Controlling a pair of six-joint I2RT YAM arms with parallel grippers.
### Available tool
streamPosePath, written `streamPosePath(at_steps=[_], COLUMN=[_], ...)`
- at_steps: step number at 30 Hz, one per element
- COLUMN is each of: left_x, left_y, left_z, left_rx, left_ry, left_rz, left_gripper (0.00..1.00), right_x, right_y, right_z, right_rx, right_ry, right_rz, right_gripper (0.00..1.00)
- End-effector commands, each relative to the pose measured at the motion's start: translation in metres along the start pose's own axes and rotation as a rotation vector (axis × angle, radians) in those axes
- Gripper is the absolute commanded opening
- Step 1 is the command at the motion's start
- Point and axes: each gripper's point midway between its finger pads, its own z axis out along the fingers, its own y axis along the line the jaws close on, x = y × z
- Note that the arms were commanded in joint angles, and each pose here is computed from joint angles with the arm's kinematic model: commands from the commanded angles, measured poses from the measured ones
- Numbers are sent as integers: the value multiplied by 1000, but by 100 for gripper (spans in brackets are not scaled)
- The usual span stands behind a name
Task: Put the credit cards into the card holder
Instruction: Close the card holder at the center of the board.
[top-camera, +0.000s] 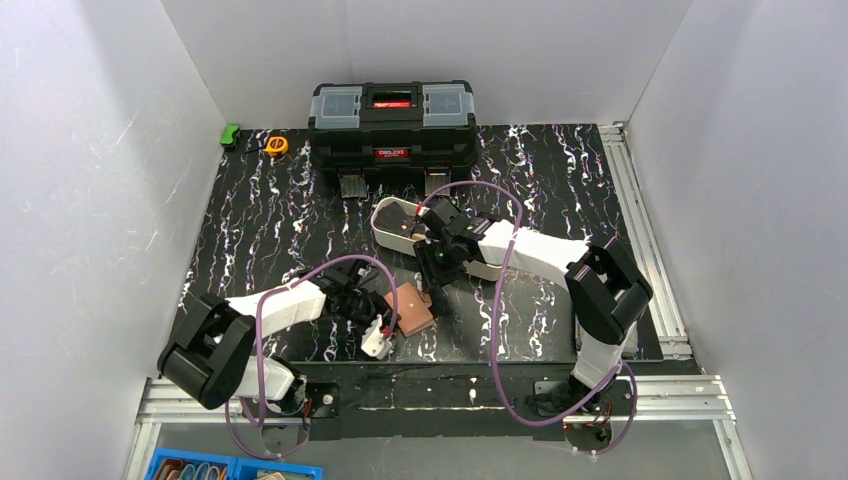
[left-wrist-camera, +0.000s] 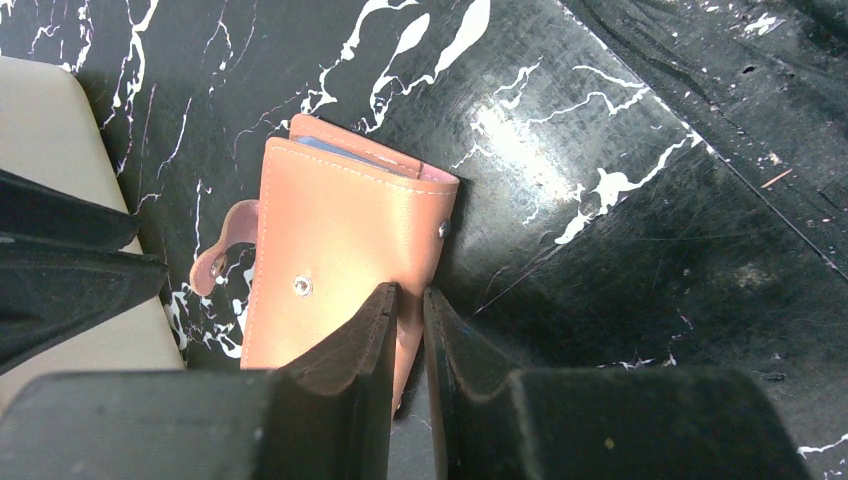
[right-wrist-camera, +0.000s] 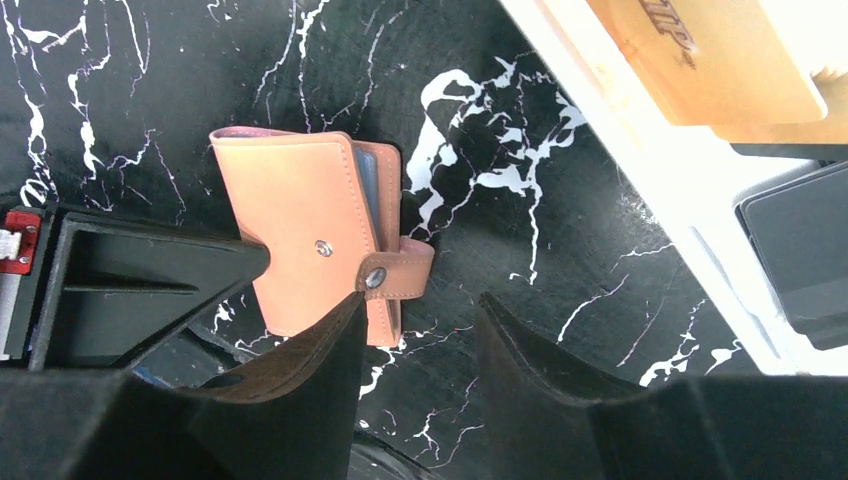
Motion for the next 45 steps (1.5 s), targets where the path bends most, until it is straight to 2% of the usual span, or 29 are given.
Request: streamPosePath(at_steps=[1,9,18,27,33,38,45], left_x=[-16,-17,-17,-16,-16,-16,-17], left_y=[-28,-29,-29,-28,-28,-29,-31], left_z=[6,5,5,5,5,5,6], left_rx=[60,60,57,55,54,54,55], left_ry=[-74,-72,-71,-68,-68,-68,-74], left_rz=[-71,-72,-71,-71,-69,-71,-69], left_gripper=[13,12,12,12,11,11,10], right_x=[-10,-14,-13,-6,-1,-4,-8], right_y=[5,28,36,39,38,38,34], right_z=[-13,-13,-6,1,7,5,1], right_rx=[60,-38,-49,-46,-37,-34,-6], right_ry=[-40,-43,-22,19,43,27,10], right_rz=[-53,-64,-84,-95,-98,-95,-109], right_gripper=[50,49,48,35,30,16,10])
